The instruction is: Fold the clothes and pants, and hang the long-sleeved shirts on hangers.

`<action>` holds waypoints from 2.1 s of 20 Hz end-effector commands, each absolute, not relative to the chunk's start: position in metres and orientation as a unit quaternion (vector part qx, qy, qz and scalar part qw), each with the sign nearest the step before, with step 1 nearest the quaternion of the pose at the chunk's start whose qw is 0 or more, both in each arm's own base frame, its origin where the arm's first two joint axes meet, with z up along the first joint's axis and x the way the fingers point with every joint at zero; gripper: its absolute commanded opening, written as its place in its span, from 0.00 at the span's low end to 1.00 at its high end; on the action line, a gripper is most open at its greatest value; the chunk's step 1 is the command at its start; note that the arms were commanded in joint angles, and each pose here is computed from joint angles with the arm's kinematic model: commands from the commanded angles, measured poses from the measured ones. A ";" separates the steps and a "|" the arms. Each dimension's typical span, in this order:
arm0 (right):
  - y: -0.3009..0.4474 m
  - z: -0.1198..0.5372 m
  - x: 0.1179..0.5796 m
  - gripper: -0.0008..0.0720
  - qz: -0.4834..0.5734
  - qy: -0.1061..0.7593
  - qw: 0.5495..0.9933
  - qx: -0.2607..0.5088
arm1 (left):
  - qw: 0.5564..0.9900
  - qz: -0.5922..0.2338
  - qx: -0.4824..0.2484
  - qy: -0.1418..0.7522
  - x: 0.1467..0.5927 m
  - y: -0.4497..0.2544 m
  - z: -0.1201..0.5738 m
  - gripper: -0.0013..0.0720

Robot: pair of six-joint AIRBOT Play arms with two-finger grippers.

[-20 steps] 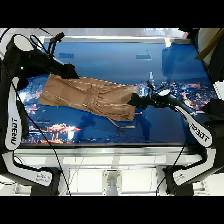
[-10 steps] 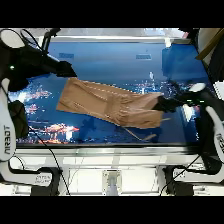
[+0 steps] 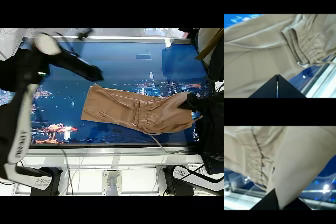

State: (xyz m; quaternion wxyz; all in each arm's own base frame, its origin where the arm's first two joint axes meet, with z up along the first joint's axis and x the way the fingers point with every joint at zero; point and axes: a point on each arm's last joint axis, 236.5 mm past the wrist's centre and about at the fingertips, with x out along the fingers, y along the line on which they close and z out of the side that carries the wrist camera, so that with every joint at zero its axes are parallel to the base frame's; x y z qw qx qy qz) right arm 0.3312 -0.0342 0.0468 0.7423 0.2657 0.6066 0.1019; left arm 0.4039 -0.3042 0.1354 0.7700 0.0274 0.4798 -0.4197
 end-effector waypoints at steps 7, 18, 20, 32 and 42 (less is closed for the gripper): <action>0.055 0.098 0.361 0.04 0.123 0.599 0.746 0.263 | 0.687 -0.444 0.068 0.571 0.349 -0.461 -0.090 0.03; 0.184 0.119 0.387 0.04 0.194 0.537 0.780 0.256 | 0.690 -0.420 0.052 0.587 0.383 -0.389 -0.031 0.03; 0.205 0.121 0.391 0.04 0.198 0.526 0.782 0.269 | 0.714 -0.410 0.041 0.565 0.404 -0.343 0.022 0.03; 0.419 0.074 0.403 0.06 0.277 0.441 0.775 0.358 | 0.828 -0.302 0.001 0.472 0.414 -0.135 0.198 0.03; 0.378 0.124 0.439 0.79 0.290 0.405 0.821 0.278 | 0.820 -0.304 0.003 0.486 0.408 -0.131 0.194 0.03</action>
